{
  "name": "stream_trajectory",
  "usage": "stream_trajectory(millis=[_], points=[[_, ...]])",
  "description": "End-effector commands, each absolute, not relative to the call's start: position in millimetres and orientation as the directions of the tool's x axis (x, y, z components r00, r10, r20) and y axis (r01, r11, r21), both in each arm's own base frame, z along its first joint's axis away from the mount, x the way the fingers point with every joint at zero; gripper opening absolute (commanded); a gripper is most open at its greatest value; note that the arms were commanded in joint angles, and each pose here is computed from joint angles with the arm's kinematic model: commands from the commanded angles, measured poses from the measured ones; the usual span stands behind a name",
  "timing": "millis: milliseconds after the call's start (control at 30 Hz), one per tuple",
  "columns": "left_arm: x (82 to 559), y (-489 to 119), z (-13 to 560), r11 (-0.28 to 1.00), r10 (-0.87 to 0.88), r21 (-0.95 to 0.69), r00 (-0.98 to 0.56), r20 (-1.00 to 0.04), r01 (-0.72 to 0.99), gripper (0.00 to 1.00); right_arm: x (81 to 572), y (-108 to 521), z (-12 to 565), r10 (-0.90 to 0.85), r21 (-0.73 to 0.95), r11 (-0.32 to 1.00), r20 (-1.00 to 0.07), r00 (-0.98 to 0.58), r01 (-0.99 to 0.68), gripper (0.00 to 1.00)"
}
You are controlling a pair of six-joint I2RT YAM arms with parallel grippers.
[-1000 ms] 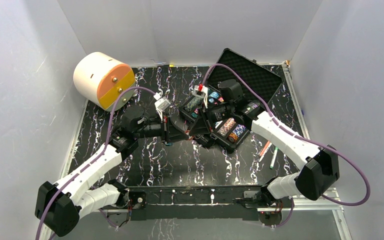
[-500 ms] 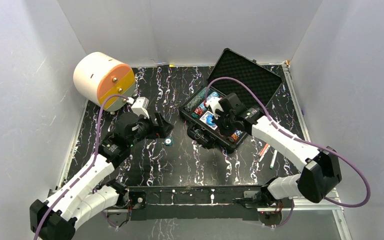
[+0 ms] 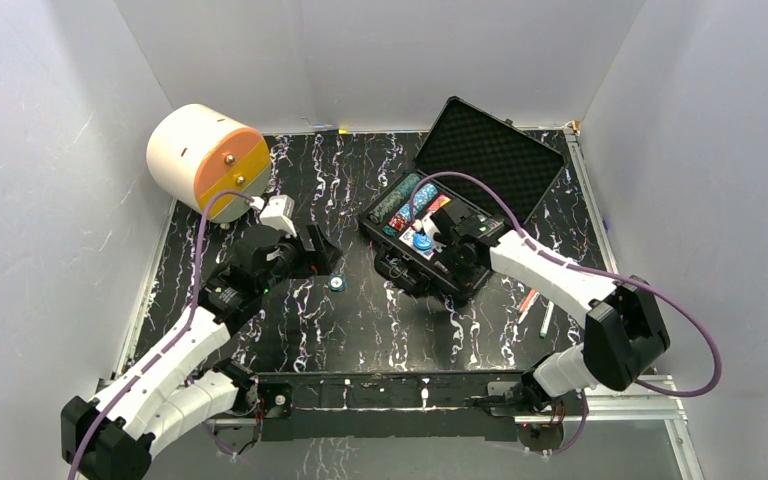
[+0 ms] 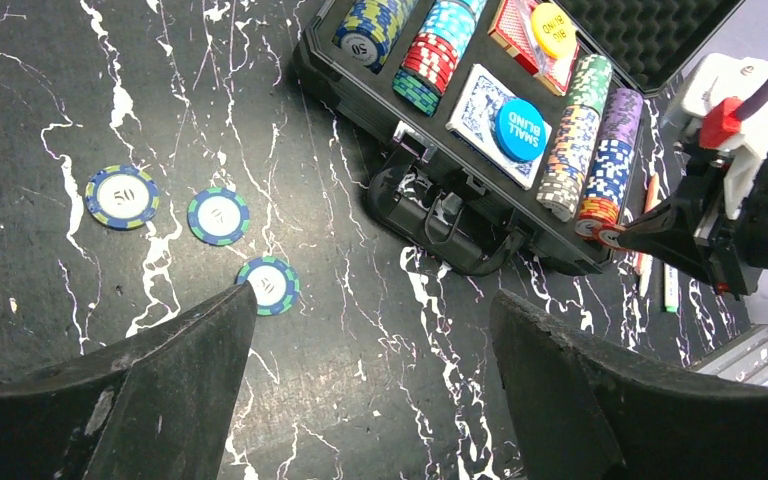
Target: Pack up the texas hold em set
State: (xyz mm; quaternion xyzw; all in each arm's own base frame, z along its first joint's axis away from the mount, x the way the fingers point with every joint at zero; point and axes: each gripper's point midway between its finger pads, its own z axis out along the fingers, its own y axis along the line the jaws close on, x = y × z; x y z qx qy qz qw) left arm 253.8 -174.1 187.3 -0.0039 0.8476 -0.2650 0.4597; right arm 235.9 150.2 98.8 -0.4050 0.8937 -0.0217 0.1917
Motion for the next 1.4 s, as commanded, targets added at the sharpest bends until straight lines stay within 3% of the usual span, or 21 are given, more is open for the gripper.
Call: stream_trajectory(millis=[0,100,267,500,667,867,1133,1367], points=[[254,-170,182,0.871,-0.249,-0.442,-0.581,-0.775,0.215,0.86,246,142,94,-0.727,-0.253,0.685,-0.292,-0.621,-0.683,0.16],[254,-169,182,0.872,-0.249,-0.441,-0.582,-0.774,0.214,0.86,252,141,98,-0.703,-0.278,0.711,-0.305,-0.642,-0.646,0.39],[255,-169,185,0.871,-0.253,-0.442,-0.579,-0.775,0.212,0.86,257,151,121,-0.653,-0.242,0.753,-0.389,-0.650,-0.611,0.52],[258,-166,191,0.877,-0.266,-0.440,-0.566,-0.780,0.194,0.86,267,164,160,-0.562,-0.192,0.807,-0.541,-0.625,-0.559,0.58],[262,-152,194,0.899,-0.298,-0.423,-0.555,-0.777,0.111,0.87,272,193,180,-0.436,-0.048,0.847,-0.632,-0.640,-0.530,0.58],[267,-109,212,0.933,-0.347,-0.348,-0.479,-0.806,-0.091,0.88,265,262,177,-0.314,0.226,0.814,-0.602,-0.734,-0.535,0.54],[262,-58,300,0.938,-0.329,-0.279,-0.273,-0.904,-0.206,0.90,259,365,157,-0.347,0.149,0.813,-0.652,-0.674,-0.563,0.77],[253,-42,344,0.934,-0.323,-0.283,-0.184,-0.928,-0.216,0.93,264,427,115,-0.346,0.090,0.863,-0.612,-0.712,-0.497,0.84]])
